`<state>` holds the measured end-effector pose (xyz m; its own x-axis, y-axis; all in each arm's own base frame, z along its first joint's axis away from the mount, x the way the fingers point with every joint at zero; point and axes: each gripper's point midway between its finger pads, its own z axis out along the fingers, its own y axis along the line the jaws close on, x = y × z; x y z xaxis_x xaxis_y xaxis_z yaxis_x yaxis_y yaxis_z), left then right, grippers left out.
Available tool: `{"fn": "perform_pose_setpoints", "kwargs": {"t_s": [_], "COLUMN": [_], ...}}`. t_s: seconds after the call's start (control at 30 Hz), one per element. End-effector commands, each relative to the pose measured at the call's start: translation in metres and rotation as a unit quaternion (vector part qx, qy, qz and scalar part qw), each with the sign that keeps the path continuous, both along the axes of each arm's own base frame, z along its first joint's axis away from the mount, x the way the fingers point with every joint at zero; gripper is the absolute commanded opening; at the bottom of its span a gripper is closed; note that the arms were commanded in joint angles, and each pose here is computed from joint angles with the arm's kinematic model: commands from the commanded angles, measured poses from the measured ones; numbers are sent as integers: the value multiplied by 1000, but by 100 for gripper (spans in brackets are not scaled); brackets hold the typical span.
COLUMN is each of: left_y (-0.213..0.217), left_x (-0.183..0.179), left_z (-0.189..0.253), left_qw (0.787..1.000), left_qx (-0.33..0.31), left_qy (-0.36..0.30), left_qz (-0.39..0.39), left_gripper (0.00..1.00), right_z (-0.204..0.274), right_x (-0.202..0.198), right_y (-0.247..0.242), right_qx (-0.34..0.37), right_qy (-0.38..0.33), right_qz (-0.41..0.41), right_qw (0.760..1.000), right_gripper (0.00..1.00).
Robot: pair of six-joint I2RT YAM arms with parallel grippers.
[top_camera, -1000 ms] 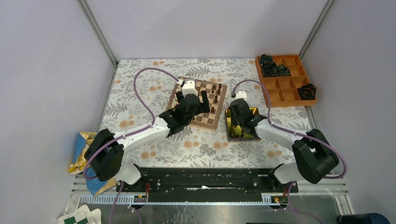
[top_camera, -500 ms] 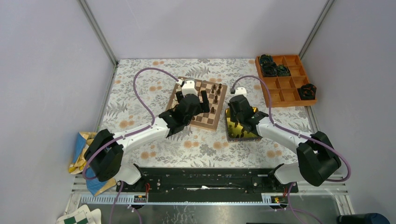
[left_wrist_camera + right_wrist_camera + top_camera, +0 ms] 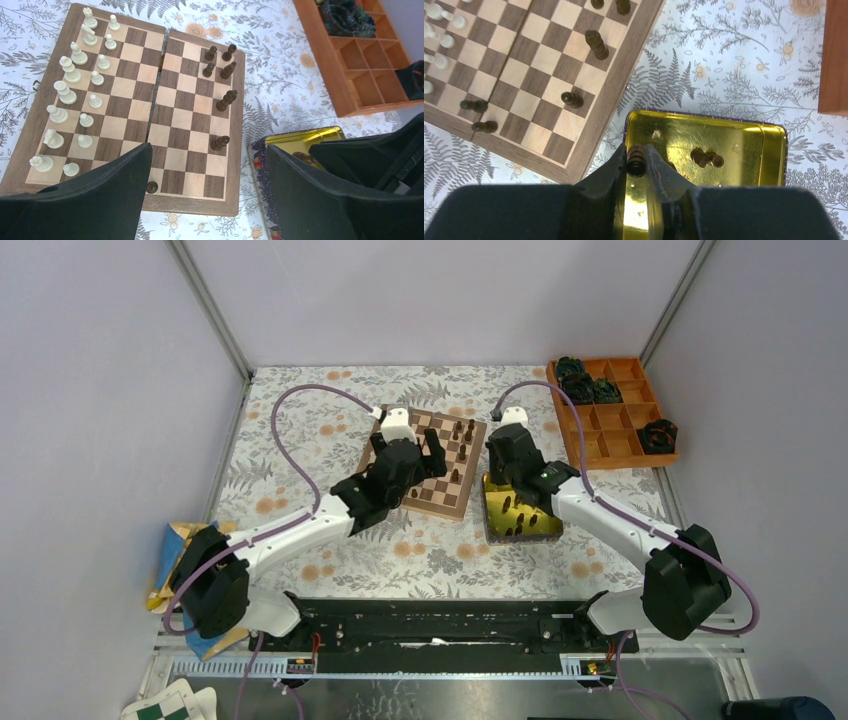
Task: Set up the chess pieces on the board
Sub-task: Pick up the chess piece from the storage box, then place the chess piece on the chessboard.
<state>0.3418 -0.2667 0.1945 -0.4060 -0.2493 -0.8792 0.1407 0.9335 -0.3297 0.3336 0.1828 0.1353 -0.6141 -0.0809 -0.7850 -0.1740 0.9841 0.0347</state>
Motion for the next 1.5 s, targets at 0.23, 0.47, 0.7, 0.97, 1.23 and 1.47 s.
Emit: {"fn": "perform_pose_setpoints", "kwargs": {"t_s": [0.23, 0.47, 0.7, 0.97, 1.23, 1.47], "left_y": [11, 17, 23, 29, 33, 37], "left_x": [-3, -7, -9, -13, -16, -18], "left_z": [43, 51, 54, 61, 66, 70], "left_qw": [998, 996, 996, 995, 994, 993], "left_qx": [-49, -60, -62, -73, -78, -81], "left_qy": [-41, -51, -56, -63, -69, -73], "left_qz": [28, 32, 37, 41, 45, 46], "left_gripper": [96, 99, 99, 99, 99, 99], "right_z": [28, 24, 17, 6, -5, -14], "right_x": [33, 49, 61, 68, 75, 81], "right_y": [35, 47, 59, 68, 77, 83], "right_qx": [10, 4, 3, 5, 7, 4], "right_qy": [-19, -18, -10, 1, 9, 15], "right_qz": [31, 38, 45, 50, 57, 60], "right_qw": [999, 999, 999, 999, 998, 998], "right_gripper": [0, 0, 0, 0, 0, 0]}}
